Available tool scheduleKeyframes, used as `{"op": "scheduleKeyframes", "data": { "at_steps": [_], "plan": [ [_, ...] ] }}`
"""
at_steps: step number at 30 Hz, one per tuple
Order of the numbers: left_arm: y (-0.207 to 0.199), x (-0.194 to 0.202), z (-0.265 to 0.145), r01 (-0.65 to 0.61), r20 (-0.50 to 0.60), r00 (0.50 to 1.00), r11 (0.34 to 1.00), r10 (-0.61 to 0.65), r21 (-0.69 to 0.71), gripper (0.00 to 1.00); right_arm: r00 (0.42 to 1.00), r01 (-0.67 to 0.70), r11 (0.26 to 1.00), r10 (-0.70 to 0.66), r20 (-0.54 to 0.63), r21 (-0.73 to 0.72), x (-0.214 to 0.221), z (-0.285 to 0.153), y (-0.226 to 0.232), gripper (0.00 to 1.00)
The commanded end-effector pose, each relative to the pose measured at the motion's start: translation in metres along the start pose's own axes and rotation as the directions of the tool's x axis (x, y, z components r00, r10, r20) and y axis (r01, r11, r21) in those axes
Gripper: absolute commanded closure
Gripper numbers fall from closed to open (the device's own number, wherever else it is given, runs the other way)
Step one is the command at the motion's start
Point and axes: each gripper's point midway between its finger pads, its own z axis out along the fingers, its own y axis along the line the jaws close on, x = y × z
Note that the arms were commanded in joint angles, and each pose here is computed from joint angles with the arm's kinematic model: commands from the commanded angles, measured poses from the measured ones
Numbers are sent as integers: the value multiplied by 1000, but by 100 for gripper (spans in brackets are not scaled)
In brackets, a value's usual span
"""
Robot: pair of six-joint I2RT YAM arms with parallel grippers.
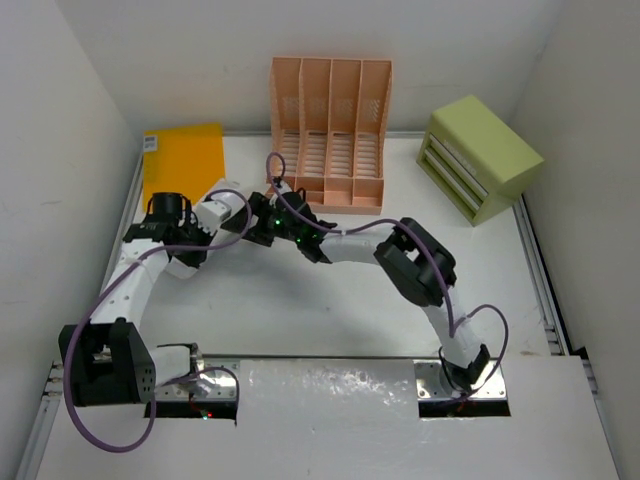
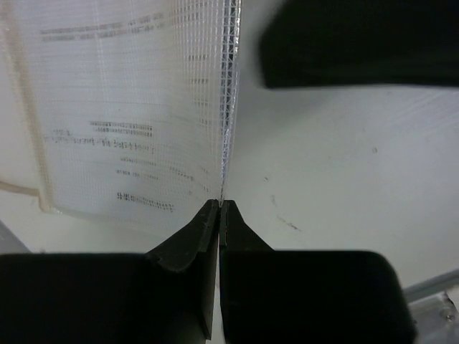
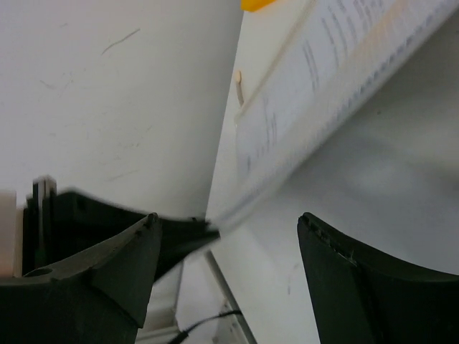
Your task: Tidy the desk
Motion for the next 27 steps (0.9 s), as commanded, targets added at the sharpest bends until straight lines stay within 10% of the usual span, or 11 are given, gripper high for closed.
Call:
{"op": "scheduleKeyframes", "data": {
  "at_steps": [1,10,14,17,21,27],
  "plan": [
    [-13,-5,-7,-44,43,998,997,42,56,100,991,-118,993,117,57,18,-18,23,3,26],
    [-33,-13,-15,-87,84,994,984,75,158,100,974,-224,960,220,45,167,5,67,-59,26],
    [-48,-11,-18,-136,103,988,962,115,235,100,988,-152,978,149,31,144,-2,86,-51,83],
    [-46,-12,-23,-142,95,988,962,123,232,99,993,-118,983,117,12,141,1,81,-53,100],
    [-46,-21,-38,-138,97,988,960,117,242,4,1000,-15,996,14,8,88,-2,65,-36,100],
    [-15,-61,-95,-78,242,970,979,30,191,0,930,366,930,-364,57,-42,-35,30,31,100]
  ]
}}
